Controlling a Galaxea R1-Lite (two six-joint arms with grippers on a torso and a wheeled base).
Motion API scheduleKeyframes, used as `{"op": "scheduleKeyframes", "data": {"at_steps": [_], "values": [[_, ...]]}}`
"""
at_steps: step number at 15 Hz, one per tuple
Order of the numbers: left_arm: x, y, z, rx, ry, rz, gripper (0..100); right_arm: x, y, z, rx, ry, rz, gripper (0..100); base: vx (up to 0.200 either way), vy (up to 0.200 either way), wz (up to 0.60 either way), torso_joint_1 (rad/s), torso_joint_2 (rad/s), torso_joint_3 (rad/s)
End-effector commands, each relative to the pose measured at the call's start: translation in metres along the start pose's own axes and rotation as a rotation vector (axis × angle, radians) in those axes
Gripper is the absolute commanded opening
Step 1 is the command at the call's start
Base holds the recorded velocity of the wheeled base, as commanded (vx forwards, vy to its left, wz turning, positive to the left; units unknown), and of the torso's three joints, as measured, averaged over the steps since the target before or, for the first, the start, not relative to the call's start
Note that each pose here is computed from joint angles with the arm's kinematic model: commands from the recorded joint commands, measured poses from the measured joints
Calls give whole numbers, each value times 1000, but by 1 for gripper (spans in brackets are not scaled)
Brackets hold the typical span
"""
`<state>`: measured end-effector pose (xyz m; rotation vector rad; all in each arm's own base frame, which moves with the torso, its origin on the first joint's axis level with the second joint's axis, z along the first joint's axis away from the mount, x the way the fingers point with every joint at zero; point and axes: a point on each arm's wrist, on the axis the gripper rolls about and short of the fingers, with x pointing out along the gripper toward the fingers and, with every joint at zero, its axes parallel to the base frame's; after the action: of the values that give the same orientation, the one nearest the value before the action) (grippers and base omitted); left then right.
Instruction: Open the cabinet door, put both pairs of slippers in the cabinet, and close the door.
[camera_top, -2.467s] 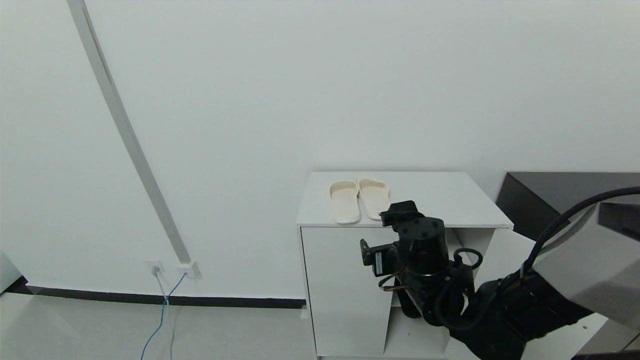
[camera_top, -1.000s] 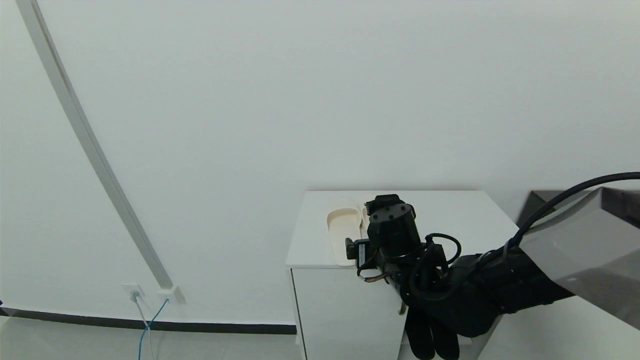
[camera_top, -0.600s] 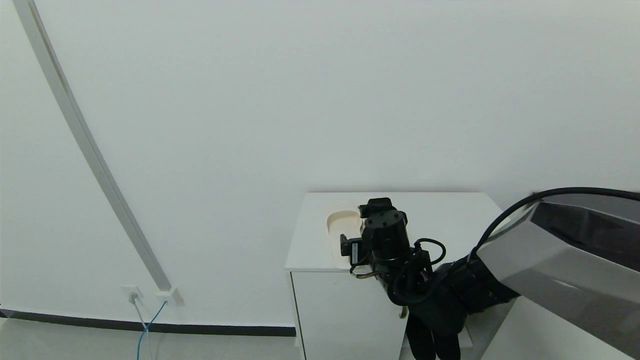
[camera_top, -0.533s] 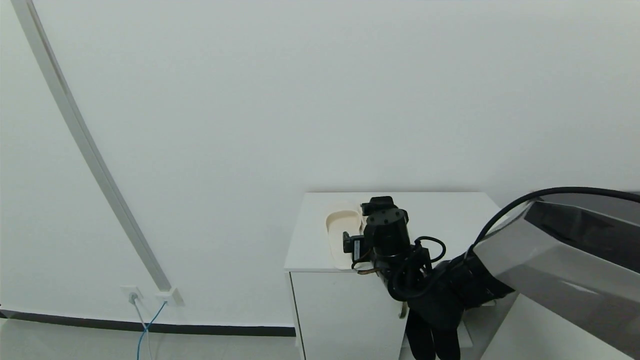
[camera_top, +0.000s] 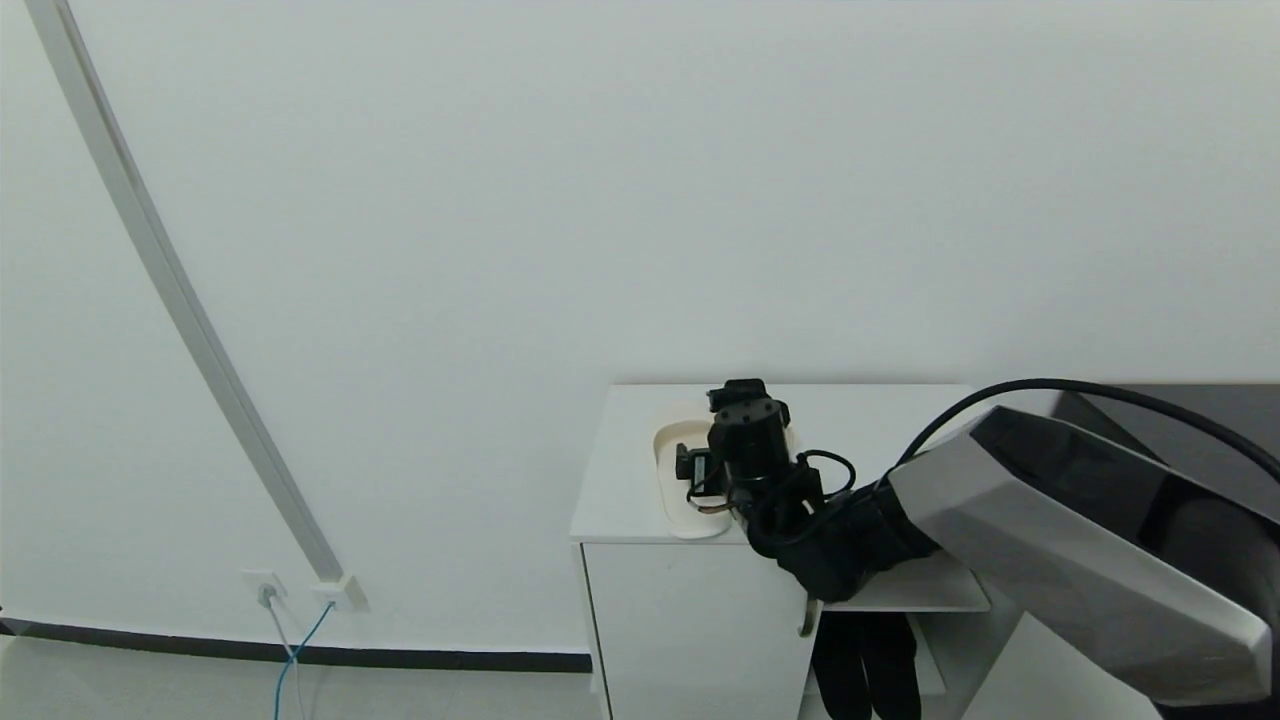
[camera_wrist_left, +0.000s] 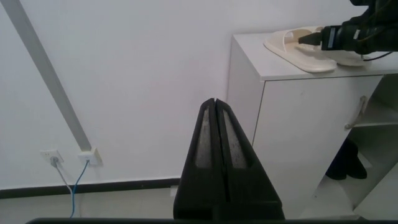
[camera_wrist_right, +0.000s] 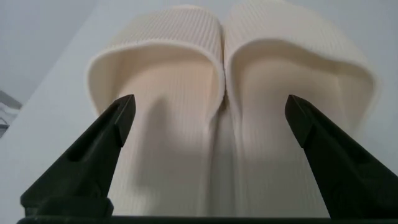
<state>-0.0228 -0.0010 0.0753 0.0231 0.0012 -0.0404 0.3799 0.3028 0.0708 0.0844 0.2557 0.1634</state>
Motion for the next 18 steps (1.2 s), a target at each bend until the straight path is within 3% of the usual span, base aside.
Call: {"op": "scheduleKeyframes", "data": {"at_steps": [1,5,6,13,18], "values": [[0,0,0,0,1,1,0,17,-3,-7,-7,8,-6,100,0,0,0,0,0,0],[0,0,0,0,1,1,0,32,-5,-5,-19,-10,-17,100,0,0,0,0,0,0],[0,0,0,0,1,1,0,33,-4,-5,-21,-13,-16,0,0,0,0,0,0,0],[0,0,0,0,0,1,0,31,-3,0,-35,-22,-13,0,0,0,0,0,0,0],[0,0,0,0,1,1,0,-33,-16,57,-13,-59,58,0,0,0,0,0,0,0]]}}
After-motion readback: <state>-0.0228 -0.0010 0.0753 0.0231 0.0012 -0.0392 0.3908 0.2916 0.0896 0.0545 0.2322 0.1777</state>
